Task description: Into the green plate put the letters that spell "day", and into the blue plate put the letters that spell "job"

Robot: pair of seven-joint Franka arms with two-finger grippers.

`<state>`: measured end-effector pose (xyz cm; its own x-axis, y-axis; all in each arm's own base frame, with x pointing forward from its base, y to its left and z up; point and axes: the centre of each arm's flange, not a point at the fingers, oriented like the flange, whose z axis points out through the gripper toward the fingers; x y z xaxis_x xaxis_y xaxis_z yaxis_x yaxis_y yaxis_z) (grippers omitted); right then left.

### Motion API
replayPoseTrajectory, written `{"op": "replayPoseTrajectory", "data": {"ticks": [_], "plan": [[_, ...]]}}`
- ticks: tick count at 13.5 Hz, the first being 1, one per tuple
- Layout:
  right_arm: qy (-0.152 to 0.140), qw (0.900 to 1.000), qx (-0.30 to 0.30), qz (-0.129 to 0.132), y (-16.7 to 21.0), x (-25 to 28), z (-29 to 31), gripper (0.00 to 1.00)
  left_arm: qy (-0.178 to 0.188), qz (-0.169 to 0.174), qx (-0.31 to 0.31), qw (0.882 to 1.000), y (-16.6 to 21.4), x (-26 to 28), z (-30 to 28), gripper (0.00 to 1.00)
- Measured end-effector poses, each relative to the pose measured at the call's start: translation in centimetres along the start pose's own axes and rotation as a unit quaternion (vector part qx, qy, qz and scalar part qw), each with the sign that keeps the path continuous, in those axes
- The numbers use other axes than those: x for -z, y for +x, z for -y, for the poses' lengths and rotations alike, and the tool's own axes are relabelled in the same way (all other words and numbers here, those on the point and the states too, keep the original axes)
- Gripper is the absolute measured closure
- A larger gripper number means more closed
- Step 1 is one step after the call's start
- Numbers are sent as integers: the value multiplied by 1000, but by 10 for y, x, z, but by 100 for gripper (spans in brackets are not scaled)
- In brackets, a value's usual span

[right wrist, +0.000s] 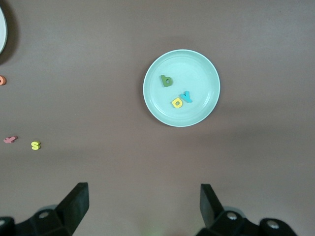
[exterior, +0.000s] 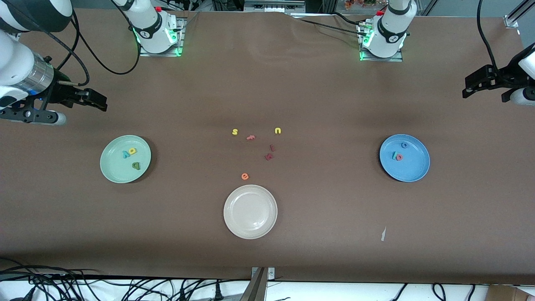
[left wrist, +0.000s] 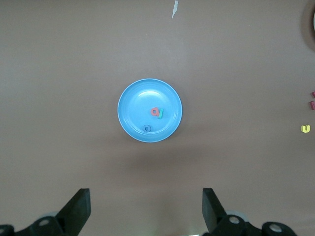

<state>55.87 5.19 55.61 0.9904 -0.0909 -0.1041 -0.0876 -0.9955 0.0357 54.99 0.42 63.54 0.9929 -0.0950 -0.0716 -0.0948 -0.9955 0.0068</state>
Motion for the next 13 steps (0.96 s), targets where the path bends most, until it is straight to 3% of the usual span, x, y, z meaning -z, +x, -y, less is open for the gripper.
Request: {"op": "replayPoseTrajectory", "data": {"ticks": [13], "plan": [[5,1000,-8,-29,7,8,-7,0,0,0,0,1000,0,0,0,0]]}}
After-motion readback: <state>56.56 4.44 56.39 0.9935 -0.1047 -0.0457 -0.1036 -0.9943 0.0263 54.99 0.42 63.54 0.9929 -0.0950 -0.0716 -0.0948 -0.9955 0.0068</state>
